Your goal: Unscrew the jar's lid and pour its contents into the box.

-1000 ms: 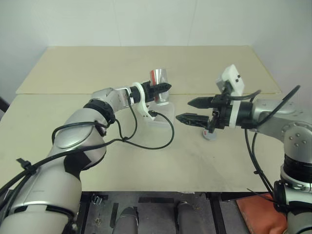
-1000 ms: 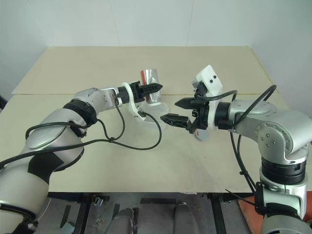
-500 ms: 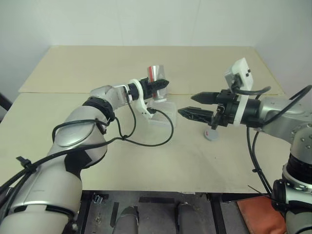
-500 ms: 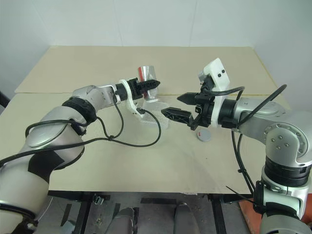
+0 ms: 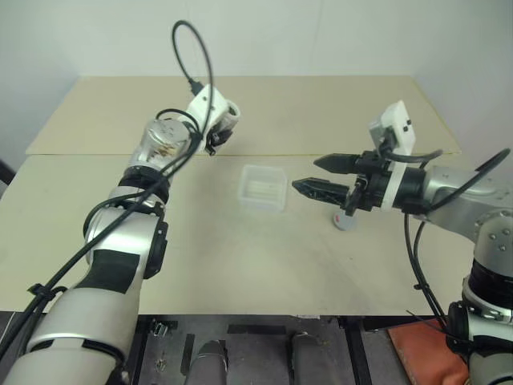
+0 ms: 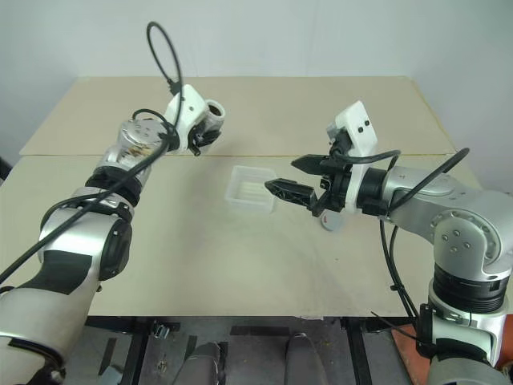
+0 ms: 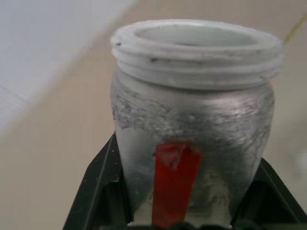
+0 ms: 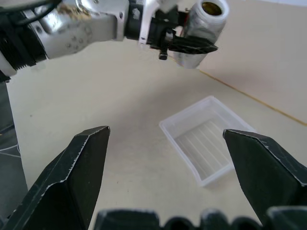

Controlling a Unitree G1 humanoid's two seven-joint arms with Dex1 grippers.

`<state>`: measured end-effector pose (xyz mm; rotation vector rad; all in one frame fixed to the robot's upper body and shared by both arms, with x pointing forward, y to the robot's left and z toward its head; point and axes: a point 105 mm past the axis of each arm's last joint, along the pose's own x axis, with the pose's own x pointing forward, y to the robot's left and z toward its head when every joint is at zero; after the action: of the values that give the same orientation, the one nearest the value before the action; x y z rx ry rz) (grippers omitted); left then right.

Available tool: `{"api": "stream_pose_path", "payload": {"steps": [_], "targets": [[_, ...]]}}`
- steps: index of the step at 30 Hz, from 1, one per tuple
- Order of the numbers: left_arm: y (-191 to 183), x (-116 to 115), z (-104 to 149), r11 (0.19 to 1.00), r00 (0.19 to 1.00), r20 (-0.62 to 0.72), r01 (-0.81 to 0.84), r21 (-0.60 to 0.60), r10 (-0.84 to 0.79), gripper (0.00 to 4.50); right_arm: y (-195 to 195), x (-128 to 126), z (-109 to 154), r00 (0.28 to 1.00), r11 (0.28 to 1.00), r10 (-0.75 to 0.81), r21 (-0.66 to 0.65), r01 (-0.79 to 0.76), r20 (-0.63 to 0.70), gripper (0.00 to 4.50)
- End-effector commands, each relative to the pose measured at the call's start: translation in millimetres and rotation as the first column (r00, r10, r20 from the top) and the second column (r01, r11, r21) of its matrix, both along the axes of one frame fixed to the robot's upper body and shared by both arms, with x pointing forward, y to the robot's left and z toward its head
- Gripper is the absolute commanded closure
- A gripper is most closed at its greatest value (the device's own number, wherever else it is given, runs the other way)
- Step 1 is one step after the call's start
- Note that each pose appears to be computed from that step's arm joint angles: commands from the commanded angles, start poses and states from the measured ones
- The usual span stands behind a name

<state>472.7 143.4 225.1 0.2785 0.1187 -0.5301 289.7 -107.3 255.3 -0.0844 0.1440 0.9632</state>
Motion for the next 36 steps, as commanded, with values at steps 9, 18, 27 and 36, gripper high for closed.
{"api": "stream_pose_path", "payload": {"steps": [9, 18, 27, 36], "targets": [[3, -27, 12, 1.0, 0.99, 0.138, 0.005, 0.016, -0.007, 2.55, 3, -7, 16, 0.997, 0.999, 0.032, 0.027, -0.034, 0.073, 0.07], [-39, -32, 13, 0.363, 0.562, 0.503, -0.349, 0.864, -0.656, 2.55, 4, -10, 18, 0.995, 0.998, 0.058, 0.012, -0.059, 0.082, 0.07], [-81, -26, 32, -0.016, 0.195, 0.194, -0.743, 0.669, -0.962, 2.55, 6, -16, 18, 0.994, 0.998, 0.06, 0.02, -0.062, 0.09, 0.07], [-106, -23, -4, -0.113, 0.177, 0.035, -0.756, 0.645, -0.984, 2.55, 5, -16, 23, 0.994, 0.997, 0.031, 0.061, -0.037, 0.101, 0.07]]}}
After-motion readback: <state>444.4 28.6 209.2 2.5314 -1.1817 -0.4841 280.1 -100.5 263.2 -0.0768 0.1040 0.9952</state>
